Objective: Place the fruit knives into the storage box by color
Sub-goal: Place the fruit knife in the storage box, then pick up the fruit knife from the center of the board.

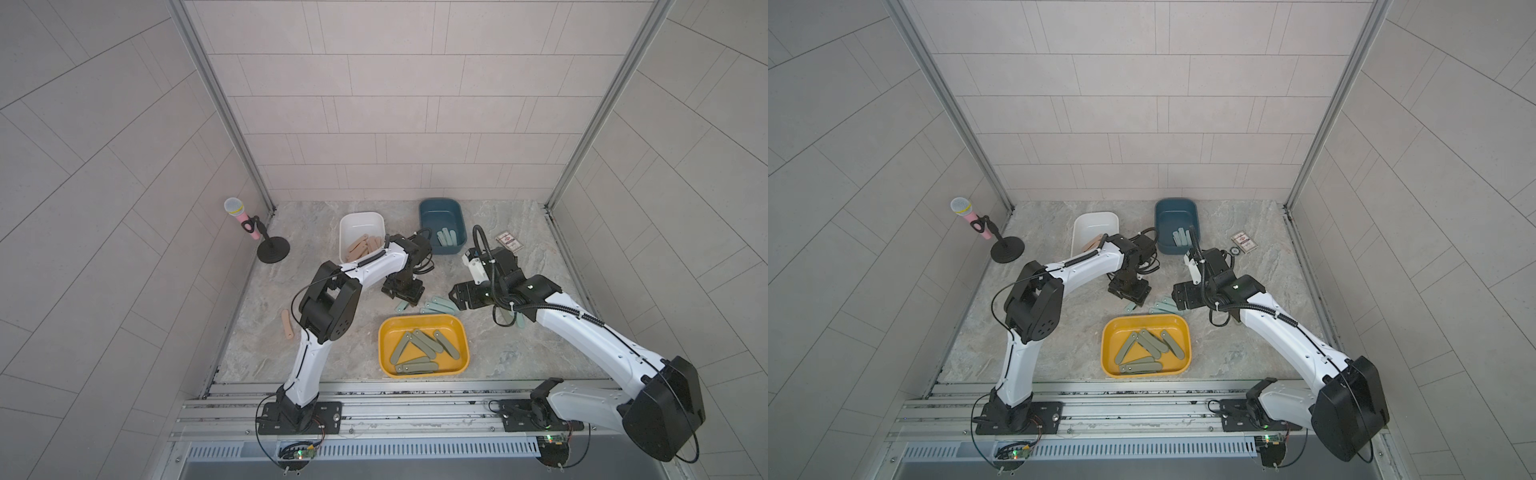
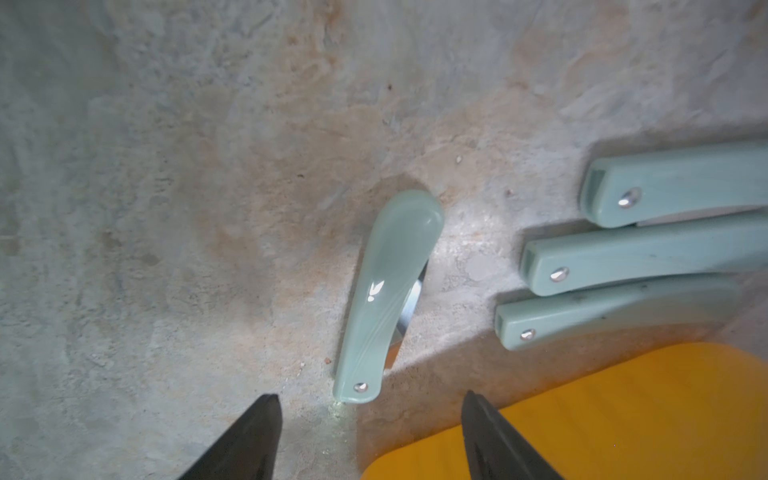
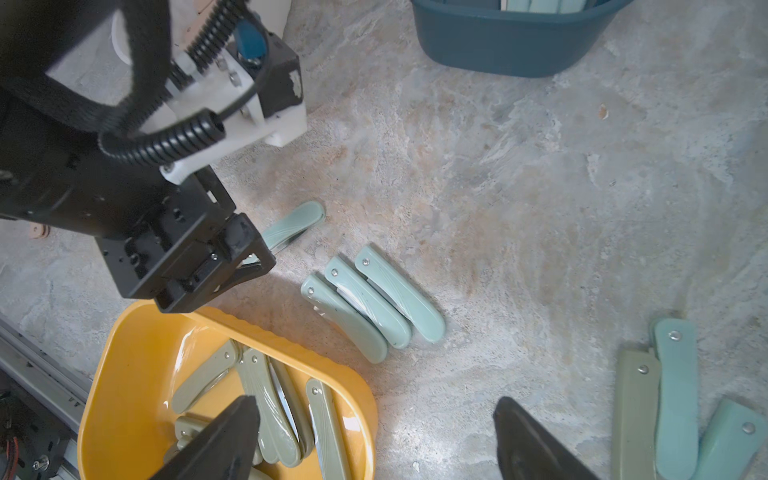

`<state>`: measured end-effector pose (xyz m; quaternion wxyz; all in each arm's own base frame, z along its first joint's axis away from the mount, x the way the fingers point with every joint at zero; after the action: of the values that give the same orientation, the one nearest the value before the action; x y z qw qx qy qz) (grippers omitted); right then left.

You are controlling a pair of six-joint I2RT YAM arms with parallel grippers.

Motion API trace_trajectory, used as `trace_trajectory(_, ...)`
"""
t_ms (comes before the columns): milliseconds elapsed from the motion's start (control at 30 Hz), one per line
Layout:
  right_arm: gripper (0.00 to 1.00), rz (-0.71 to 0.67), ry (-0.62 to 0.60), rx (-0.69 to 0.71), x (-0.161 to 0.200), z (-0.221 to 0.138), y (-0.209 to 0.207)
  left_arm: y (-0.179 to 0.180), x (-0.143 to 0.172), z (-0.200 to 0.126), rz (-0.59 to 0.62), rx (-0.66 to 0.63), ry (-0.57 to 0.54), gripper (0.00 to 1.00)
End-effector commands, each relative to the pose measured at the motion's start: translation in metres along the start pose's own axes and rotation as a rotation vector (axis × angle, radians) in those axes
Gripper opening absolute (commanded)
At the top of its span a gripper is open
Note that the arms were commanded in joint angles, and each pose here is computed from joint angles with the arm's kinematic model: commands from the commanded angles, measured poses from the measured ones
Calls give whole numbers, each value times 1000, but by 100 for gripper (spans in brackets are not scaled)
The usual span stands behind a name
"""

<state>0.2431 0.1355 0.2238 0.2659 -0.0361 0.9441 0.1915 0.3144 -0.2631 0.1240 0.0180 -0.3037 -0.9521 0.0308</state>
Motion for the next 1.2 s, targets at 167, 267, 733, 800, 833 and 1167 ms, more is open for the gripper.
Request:
trace_trajectory(167,92,12,12,-33,2,4,-2,-1,-9,24,25,-38,30,66)
trace_trajectory(267,93,17,10,-37,2,4,-2,0,-14,29,24,-44,31,64)
trace_trajectory(733,93,36,9,-47,1,5,-4,5,-44,40,-1,11,18,41)
trace_trajectory(800,93,39,9,-47,1,5,-5,7,-45,39,-6,15,17,35)
trace_trajectory(833,93,40,11,-43,2,6,-6,8,-45,38,-7,15,14,32)
trace_trajectory(1167,94,61,0,-16,-1,8,-12,15,-56,3,-24,10,-48,21)
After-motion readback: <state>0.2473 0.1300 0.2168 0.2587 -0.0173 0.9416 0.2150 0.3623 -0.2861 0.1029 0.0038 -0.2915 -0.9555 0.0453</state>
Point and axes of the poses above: each gripper's point midway between its finger pads, its own z axis out along the fingers, its own y axis along the line the jaws close on, x = y × z, the point moved 8 cm from there along -z, back along the fingers, and after that the axes turned 9 degrees about z, right-handed, at the moved point
